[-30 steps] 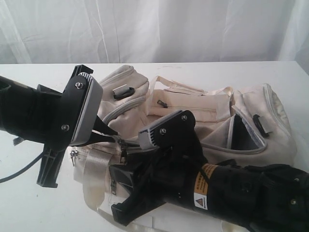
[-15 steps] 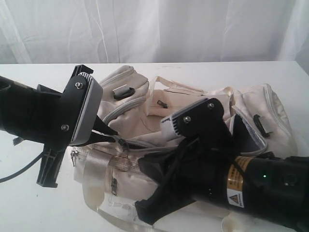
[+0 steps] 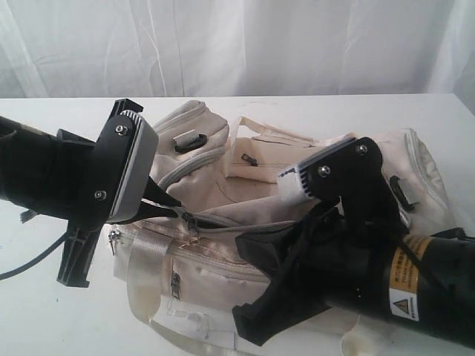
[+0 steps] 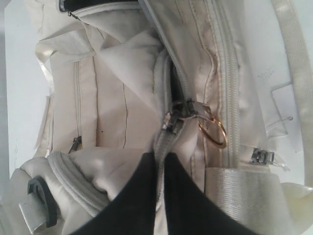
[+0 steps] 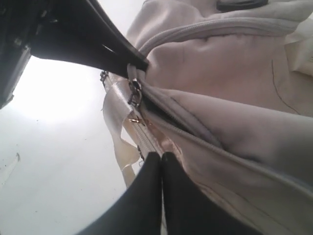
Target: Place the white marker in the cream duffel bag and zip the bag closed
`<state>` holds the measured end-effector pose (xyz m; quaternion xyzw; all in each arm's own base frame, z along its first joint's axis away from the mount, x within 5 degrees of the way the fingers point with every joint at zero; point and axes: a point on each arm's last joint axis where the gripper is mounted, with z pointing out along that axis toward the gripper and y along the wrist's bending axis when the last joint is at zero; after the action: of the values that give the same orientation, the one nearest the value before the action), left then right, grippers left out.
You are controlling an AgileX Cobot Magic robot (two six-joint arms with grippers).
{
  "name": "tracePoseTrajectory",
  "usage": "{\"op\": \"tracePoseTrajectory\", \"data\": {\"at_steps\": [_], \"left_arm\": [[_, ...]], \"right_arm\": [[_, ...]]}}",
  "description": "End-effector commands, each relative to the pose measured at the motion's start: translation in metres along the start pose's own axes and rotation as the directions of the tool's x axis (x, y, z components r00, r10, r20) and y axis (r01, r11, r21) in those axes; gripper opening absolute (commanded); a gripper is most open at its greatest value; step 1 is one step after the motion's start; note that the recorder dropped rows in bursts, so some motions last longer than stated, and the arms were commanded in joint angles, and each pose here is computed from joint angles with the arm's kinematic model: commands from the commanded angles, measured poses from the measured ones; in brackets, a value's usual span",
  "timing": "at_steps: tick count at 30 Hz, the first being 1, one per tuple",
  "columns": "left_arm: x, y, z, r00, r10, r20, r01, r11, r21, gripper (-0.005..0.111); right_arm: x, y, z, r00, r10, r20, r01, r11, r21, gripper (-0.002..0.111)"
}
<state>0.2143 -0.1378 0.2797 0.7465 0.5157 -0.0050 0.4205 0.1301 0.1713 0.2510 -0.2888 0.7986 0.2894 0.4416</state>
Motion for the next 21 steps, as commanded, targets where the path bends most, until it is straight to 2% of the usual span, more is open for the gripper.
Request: {"op": "tracePoseTrajectory", "data": {"at_steps": [1,7,14,17,21], "left_arm": [[-0.005,0.0,-0.004,0.999,-0.027,0.026,0.027,1.0,-0.005,0.0],[-0.005,0.0,-0.004,0.999,-0.027,0.026,0.027,1.0,-0.005,0.0],[-0.005,0.0,-0.004,0.999,-0.027,0.025,0.027,1.0,-0.006,0.0],[-0.005,0.0,-0.004,0.999,-0.027,0.025,0.027,1.0,-0.006,0.0],[-0.005,0.0,-0.004,0.999,-0.027,0.026,0.027,1.0,-0.005,0.0]], "right_arm": [[-0.003,0.002,0.0,0.999,0.015,0.047,-0.014,1.0,-0.027,0.004],[0.0,0.005,0.013,0.997,0.063,0.045,-0.06,0.997,-0.054,0.023],[0.012,0.018,0.027,1.0,0.029,-0.01,-0.03,0.994,-0.105,0.026],[0.014,0.019,0.032,1.0,-0.029,-0.004,0.028,0.993,-0.113,0.029],[0.018,0.018,0.039,0.994,-0.109,-0.011,0.107,0.988,-0.114,0.041]]}}
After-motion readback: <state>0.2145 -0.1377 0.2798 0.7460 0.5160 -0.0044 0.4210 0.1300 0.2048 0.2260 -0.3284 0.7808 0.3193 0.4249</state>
